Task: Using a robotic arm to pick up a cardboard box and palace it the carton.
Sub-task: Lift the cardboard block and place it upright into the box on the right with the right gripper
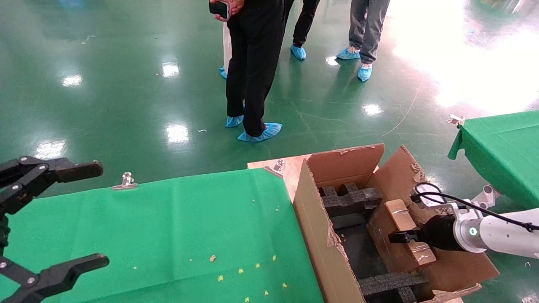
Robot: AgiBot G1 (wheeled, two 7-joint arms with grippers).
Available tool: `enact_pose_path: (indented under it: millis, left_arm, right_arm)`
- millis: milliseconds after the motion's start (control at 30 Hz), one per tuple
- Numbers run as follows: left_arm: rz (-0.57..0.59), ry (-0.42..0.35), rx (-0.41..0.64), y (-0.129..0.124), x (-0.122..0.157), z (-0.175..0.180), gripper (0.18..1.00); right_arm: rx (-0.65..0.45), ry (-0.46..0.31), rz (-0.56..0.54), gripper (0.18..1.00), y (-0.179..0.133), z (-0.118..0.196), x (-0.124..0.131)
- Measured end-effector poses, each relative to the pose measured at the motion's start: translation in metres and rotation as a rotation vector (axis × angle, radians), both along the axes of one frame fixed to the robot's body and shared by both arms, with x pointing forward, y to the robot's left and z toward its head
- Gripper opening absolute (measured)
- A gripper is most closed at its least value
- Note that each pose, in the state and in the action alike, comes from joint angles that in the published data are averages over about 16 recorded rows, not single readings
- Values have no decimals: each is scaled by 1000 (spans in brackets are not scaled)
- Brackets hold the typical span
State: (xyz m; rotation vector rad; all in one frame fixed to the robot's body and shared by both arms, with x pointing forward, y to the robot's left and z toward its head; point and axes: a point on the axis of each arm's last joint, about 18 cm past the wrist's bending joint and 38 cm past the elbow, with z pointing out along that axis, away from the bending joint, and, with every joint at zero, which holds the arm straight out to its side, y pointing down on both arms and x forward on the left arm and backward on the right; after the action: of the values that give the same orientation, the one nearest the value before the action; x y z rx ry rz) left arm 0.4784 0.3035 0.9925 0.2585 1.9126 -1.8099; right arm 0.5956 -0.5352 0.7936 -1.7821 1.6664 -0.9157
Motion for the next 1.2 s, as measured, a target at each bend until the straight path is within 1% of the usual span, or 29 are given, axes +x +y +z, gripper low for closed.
enact_pose_path:
  millis: [200,400,600,800,933,1067,1133,1200]
  left_arm:
    - [0,0,0,0,0,0,1000]
    - [0,0,0,0,0,0,1000]
    - [0,0,0,0,0,0,1000]
    - [0,0,0,0,0,0,1000]
    - [0,0,0,0,0,0,1000]
    - [0,0,0,0,0,0,1000]
    - [0,0,0,0,0,0,1000]
    - [0,0,0,0,0,0,1000]
  right_arm:
    - [2,4,2,318,1,-1,0]
    - [0,-1,2,359,0,2,0]
    - [-6,-14,3,439,-2,9,1]
    - [-17,-40,6,550,-4,21,1]
    - [-20,-75,15,648,-4,36,2]
    - [-7,-134,37,730,3,60,4]
    - [3,-171,56,777,9,74,4]
    - [16,-213,83,807,17,89,4]
